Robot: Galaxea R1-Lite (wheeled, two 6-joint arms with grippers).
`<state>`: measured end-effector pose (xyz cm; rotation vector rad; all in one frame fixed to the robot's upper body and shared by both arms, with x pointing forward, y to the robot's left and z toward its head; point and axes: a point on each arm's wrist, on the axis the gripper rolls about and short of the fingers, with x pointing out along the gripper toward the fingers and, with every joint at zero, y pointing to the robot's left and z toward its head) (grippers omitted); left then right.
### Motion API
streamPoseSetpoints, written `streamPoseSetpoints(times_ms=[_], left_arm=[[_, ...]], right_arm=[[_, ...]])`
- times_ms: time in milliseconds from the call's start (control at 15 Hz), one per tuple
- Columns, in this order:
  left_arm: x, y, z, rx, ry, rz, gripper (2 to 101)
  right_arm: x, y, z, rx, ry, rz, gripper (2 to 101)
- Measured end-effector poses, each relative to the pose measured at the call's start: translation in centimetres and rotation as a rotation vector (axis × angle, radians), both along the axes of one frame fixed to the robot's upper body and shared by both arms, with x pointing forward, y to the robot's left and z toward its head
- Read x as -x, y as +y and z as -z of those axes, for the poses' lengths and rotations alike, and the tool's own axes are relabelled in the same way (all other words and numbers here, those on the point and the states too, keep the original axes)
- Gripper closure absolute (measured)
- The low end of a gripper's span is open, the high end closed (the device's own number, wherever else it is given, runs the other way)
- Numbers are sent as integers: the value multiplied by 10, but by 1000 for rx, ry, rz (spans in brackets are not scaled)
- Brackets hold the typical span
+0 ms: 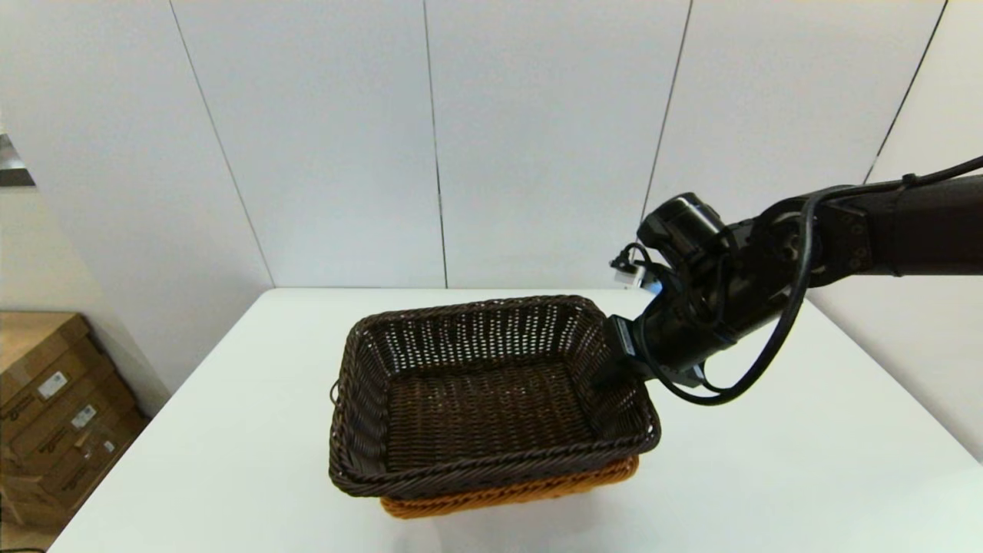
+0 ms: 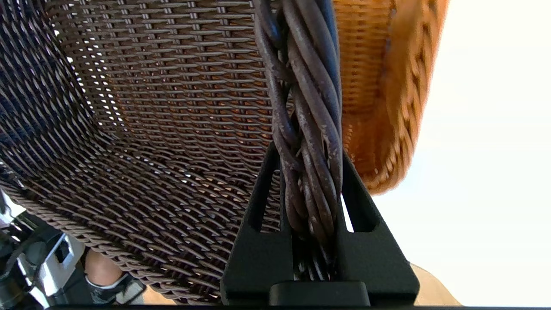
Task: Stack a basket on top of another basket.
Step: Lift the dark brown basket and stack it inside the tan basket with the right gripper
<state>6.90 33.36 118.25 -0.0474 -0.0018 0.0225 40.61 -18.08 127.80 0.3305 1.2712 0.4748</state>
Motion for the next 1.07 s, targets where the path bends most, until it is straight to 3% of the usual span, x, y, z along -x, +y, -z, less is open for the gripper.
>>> streamPoseSetpoints(times_ms=[400, 1067], left_arm=[[0, 0, 0, -1, 0, 0, 54], [0, 0, 0, 0, 0, 0, 54]], right_arm=[[-5, 6, 9, 42, 12, -93, 871], [-10, 2, 5, 39, -17, -94, 872]])
